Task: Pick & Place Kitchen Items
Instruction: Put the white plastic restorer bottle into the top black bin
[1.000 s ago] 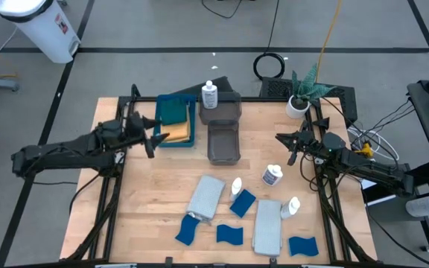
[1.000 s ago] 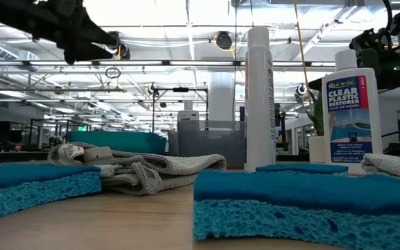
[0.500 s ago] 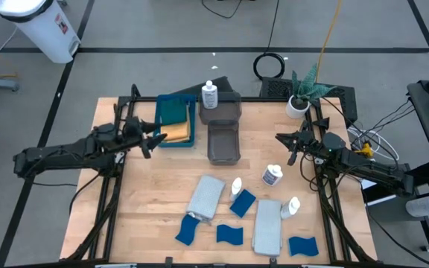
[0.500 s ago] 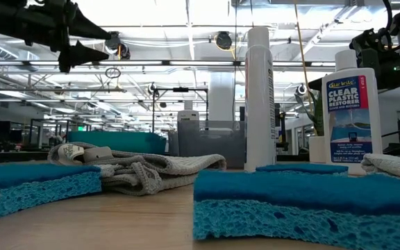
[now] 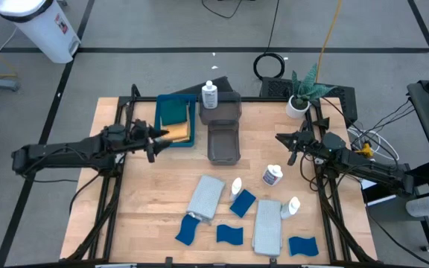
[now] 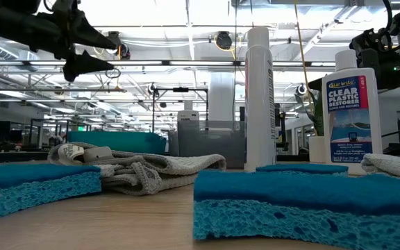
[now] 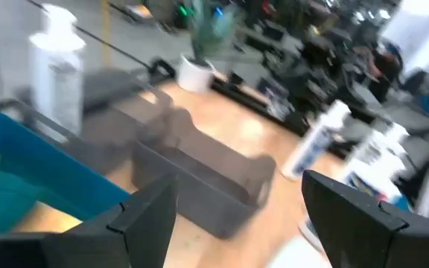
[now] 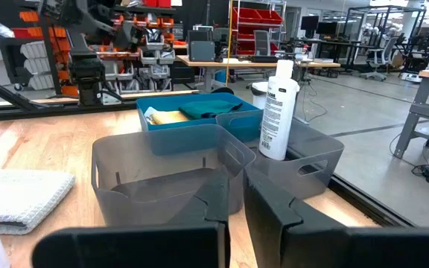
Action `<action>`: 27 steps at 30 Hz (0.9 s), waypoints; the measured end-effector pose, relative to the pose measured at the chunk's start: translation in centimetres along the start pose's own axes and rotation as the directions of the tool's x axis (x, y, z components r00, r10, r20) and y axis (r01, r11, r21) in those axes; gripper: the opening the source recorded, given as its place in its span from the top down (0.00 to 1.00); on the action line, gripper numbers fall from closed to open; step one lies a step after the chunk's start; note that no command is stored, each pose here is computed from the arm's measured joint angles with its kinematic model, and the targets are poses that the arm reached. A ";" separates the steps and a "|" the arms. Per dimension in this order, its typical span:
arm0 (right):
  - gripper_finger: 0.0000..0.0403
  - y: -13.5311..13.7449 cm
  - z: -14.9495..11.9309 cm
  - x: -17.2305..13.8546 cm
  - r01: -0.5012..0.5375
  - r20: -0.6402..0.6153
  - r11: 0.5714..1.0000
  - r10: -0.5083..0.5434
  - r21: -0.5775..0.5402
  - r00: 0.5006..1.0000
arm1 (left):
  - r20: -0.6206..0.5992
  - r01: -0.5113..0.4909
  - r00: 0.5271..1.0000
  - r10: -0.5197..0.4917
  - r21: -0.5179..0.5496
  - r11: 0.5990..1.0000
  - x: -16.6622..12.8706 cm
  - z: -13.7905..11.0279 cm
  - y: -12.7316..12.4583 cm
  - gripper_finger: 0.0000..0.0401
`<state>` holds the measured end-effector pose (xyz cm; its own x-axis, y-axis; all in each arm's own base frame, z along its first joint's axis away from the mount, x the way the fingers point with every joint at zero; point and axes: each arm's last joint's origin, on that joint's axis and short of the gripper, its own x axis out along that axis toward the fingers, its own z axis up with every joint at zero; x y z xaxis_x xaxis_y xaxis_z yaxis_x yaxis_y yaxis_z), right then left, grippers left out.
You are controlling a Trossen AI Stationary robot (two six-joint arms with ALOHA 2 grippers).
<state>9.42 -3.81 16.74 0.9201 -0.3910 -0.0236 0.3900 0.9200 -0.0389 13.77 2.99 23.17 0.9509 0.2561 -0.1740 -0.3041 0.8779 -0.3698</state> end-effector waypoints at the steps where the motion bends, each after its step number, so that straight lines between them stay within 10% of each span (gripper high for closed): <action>1: 0.95 0.0 0.0 0.0 0.000 0.001 1.000 0.000 0.000 1.000 | -0.021 0.014 1.000 -0.014 0.000 1.000 0.2 -0.2 0.0 0.28; 15: 0.95 0.0 0.0 0.0 0.000 0.000 1.000 0.000 0.000 1.000 | -0.105 0.187 0.977 -0.184 0.021 0.982 3.9 -1.5 -1.4 0.28; 27: 0.95 0.0 0.0 0.0 0.000 0.000 1.000 0.000 0.000 1.000 | 0.007 0.433 0.887 -0.461 0.336 0.837 7.1 -3.8 -6.8 0.28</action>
<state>9.42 -3.82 16.75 0.9200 -0.3913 -0.0231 0.3903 0.9199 -0.0386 22.35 -2.68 20.94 0.9843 -0.1753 0.0222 0.1765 0.9812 -0.0784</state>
